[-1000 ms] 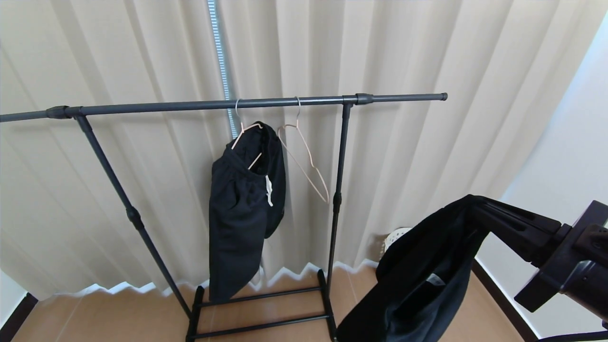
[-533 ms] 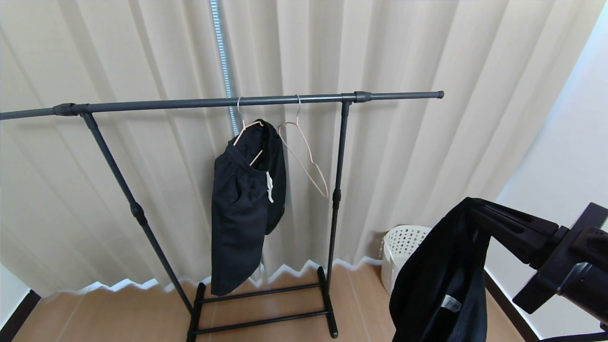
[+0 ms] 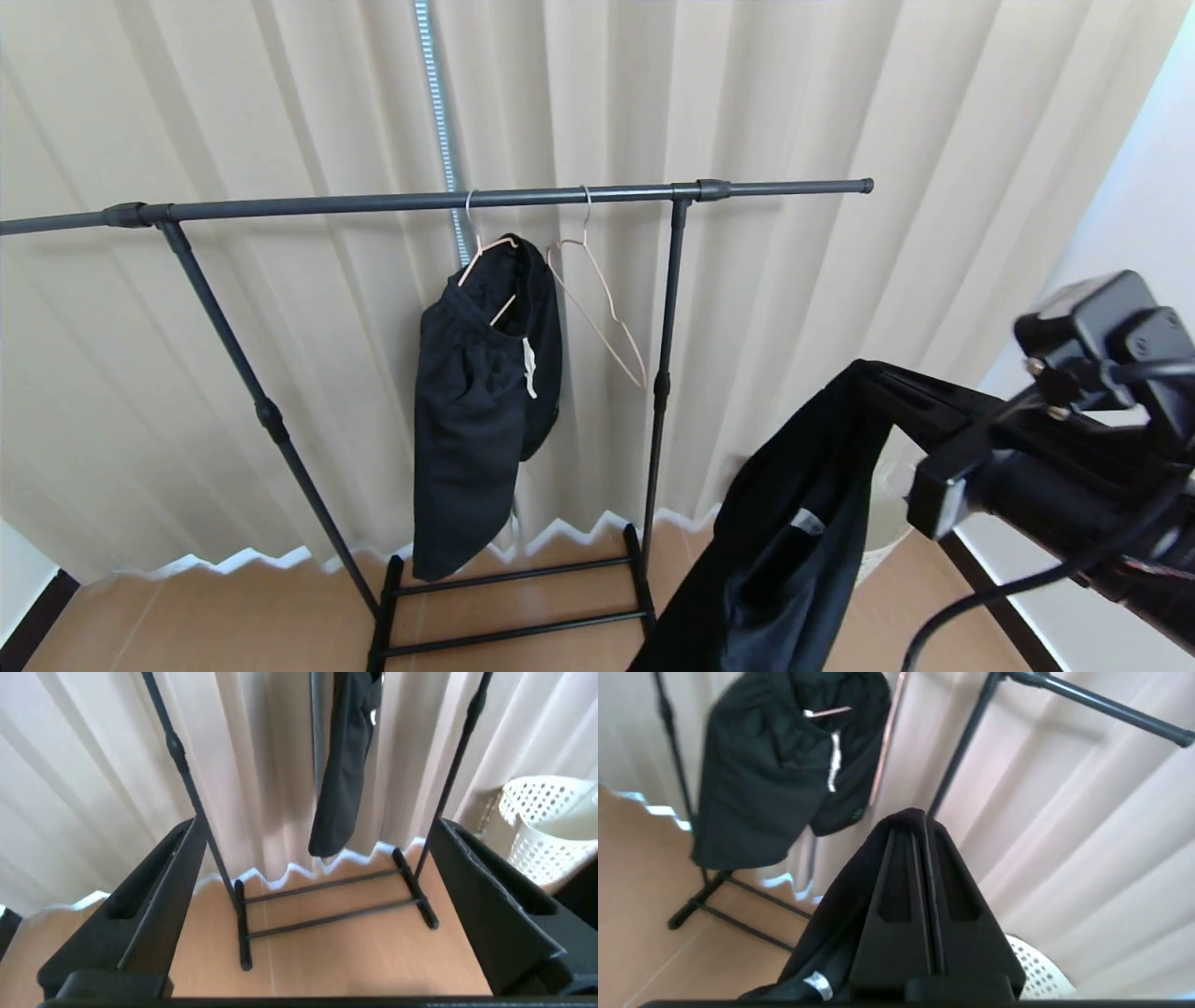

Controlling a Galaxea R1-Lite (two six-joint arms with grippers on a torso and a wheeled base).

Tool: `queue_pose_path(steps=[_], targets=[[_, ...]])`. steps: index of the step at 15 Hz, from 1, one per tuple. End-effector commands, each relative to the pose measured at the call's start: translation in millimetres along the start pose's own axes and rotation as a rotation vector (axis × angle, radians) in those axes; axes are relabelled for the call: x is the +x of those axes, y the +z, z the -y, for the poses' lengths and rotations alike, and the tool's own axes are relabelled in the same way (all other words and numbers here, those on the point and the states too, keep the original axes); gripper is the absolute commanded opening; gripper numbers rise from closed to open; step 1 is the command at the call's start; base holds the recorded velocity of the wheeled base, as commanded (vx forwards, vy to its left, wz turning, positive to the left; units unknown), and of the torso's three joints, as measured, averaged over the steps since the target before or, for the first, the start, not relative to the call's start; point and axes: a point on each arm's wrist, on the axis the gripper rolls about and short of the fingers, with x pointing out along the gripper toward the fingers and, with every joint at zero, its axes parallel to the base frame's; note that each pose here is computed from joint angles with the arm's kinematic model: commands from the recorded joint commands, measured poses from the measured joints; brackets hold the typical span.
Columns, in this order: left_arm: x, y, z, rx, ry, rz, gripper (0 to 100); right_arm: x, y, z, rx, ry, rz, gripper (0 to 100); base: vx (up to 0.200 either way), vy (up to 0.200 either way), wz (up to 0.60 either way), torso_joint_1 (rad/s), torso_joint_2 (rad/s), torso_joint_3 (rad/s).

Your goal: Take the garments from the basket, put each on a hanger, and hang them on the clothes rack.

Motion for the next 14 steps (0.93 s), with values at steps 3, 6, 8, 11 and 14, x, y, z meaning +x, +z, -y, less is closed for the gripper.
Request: queue_pose_path(steps=[3, 6, 8, 11, 14], targets=[[100, 93, 27.2, -0.213, -0.269, -0.453, 100, 84, 1.1, -16.5, -0.044, -0.08, -0.145, 0, 0.0, 0.0, 0.0, 0.0, 0.0, 0.0], [152, 116, 119.2, -0.173, -0.308, -0.568, 100, 120, 8.2, -22.0, -0.002, -0.101, -0.129, 0, 0.0, 0.0, 0.0, 0.0, 0.0, 0.0], [168, 123, 151.4, -0.136, -0.345, -0.574, 100, 122, 11.4, -23.8, 0.059, -0.102, -0.115, 0, 0.0, 0.0, 0.0, 0.0, 0.0, 0.0], [183, 110, 167.0, -0.111, -0.338, -0.617, 100, 119, 11.5, -43.4, 0.14, -0.053, -0.115, 0, 0.0, 0.0, 0.0, 0.0, 0.0, 0.0], [202, 67, 192.4, -0.129, -0.357, -0.608, 100, 113, 15.7, -61.9, 0.181, 0.001, -0.099, 0, 0.0, 0.0, 0.0, 0.0, 0.0, 0.0]])
